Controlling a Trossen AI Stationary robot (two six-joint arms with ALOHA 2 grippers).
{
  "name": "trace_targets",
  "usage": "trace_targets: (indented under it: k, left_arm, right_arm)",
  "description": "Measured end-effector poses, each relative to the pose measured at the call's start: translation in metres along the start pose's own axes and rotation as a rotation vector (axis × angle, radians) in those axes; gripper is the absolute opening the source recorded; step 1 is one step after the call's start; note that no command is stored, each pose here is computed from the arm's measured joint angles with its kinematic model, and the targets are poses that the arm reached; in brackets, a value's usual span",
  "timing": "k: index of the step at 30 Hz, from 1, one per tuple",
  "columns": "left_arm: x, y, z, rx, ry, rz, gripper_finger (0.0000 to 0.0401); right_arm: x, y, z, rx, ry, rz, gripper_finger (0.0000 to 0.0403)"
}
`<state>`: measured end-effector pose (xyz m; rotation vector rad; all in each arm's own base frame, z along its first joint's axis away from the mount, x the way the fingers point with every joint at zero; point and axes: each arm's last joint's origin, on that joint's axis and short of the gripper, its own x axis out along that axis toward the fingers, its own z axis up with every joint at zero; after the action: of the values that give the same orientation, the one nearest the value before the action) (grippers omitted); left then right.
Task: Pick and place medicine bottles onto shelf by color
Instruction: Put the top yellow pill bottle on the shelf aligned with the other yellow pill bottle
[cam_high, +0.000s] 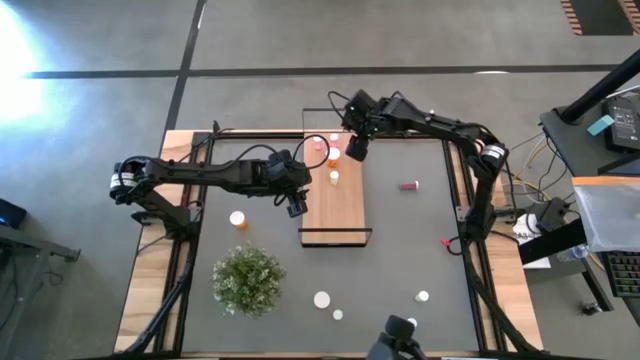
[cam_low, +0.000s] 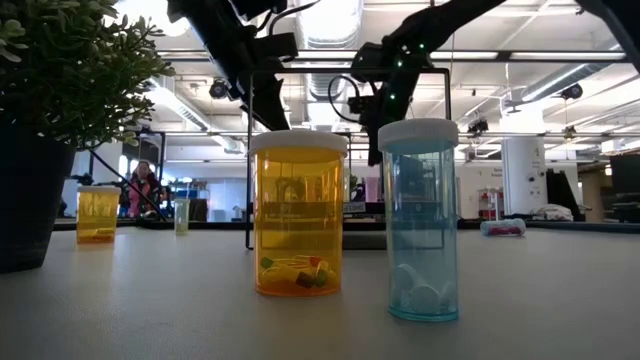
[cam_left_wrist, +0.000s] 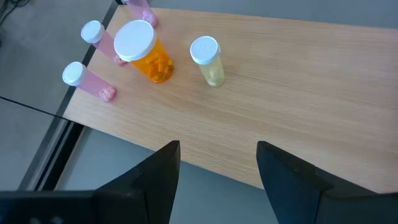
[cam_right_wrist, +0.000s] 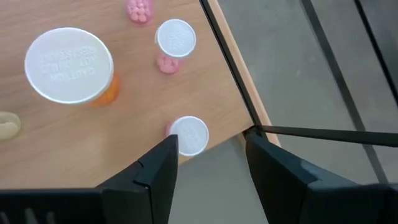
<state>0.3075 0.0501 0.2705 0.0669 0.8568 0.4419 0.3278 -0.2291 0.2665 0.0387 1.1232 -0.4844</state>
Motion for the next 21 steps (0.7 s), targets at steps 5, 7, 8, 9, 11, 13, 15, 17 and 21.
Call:
trace_targets:
  k: [5, 7, 8, 9, 11, 13, 15, 17, 21]
  left_arm:
    - [0.000, 0.000, 0.000, -0.001, 0.005, 0.000, 0.0197]
    - [0.000, 0.000, -0.002, -0.005, 0.017, 0.000, 0.0197]
    - [-0.001, 0.001, -0.002, -0.020, 0.022, 0.001, 0.0197]
    - [-0.002, 0.002, -0.003, -0.029, 0.031, 0.003, 0.0197]
    - [-0.007, 0.005, -0.004, -0.050, 0.065, 0.012, 0.0197]
    - [-0.013, 0.010, -0.004, -0.076, 0.092, 0.055, 0.0197]
    - [-0.018, 0.016, -0.005, -0.108, 0.115, 0.121, 0.0197]
    - [-0.024, 0.023, -0.009, -0.146, 0.142, 0.163, 0.0197]
    - [-0.027, 0.037, -0.024, -0.246, 0.224, 0.213, 0.0197]
  right_arm:
    - [-0.013, -0.001, -0.003, -0.010, 0.002, 0.001, 0.0180]
    - [-0.023, -0.001, -0.005, -0.015, 0.003, 0.001, 0.0180]
    - [-0.028, -0.001, -0.006, -0.017, 0.003, 0.001, 0.0180]
    - [-0.034, -0.002, -0.007, -0.017, 0.001, 0.000, 0.0180]
    - [-0.047, -0.002, -0.009, -0.016, -0.011, -0.003, 0.0180]
    - [-0.060, -0.003, -0.011, -0.016, -0.040, -0.011, 0.0180]
    - [-0.074, -0.003, -0.015, -0.016, -0.067, -0.019, 0.0179]
    - [-0.086, -0.003, -0.020, -0.024, -0.091, -0.026, 0.0177]
    - [-0.105, -0.002, -0.033, -0.030, -0.131, -0.038, 0.0173]
